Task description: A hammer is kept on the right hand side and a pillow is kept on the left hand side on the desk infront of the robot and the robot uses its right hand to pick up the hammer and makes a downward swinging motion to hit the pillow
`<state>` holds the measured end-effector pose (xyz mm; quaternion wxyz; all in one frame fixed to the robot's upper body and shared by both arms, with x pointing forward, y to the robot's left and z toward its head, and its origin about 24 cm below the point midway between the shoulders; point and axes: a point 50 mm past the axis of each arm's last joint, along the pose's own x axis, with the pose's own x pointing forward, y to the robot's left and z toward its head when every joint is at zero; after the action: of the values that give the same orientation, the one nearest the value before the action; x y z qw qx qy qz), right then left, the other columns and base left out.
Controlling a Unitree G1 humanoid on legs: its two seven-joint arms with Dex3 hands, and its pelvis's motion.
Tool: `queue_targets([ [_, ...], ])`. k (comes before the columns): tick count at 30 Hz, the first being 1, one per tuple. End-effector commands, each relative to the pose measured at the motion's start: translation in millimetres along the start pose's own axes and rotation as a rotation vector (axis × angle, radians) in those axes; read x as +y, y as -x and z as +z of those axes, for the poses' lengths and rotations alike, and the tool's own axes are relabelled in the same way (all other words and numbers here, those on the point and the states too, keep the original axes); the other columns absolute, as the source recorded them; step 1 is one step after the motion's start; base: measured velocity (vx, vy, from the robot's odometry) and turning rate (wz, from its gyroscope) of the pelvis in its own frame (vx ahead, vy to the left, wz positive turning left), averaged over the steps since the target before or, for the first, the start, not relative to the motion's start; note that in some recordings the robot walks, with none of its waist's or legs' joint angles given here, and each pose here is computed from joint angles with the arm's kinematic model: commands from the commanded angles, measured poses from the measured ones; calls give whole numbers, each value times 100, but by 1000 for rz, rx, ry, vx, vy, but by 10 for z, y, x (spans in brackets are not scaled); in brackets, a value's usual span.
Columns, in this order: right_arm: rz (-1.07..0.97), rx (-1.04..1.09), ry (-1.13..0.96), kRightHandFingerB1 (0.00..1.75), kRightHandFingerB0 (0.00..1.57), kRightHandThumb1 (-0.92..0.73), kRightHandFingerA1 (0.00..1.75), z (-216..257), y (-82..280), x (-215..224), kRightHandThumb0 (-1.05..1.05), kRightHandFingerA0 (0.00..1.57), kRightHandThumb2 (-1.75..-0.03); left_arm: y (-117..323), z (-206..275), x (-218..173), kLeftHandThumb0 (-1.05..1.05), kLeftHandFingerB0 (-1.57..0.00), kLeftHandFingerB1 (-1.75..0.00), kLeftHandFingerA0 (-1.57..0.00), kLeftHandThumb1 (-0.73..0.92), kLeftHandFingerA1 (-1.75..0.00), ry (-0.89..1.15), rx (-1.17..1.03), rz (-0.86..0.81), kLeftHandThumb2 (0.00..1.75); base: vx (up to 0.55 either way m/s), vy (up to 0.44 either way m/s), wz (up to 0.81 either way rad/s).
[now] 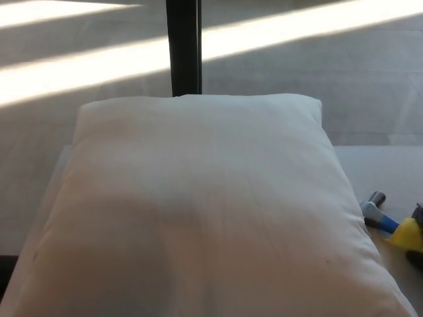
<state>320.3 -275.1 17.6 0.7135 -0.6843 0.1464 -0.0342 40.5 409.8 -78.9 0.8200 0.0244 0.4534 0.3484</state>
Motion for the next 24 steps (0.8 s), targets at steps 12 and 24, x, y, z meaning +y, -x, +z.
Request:
queue_targets([
  [12, 89, 47, -710, 141, 90, -43, 171, -221, -119, -477, -28, 97, -119, 24, -4, 72, -58, -57, -49, -76, 76, -57, 16, -26, -5, 63, 0, 0, 0],
  [24, 16, 19, -994, 144, 86, -53, 175, -32, -314, -1103, -21, 97, -117, 34, -42, 77, -63, -58, -49, -78, 76, -57, -22, -16, 0, 63, 0, 0, 0],
])
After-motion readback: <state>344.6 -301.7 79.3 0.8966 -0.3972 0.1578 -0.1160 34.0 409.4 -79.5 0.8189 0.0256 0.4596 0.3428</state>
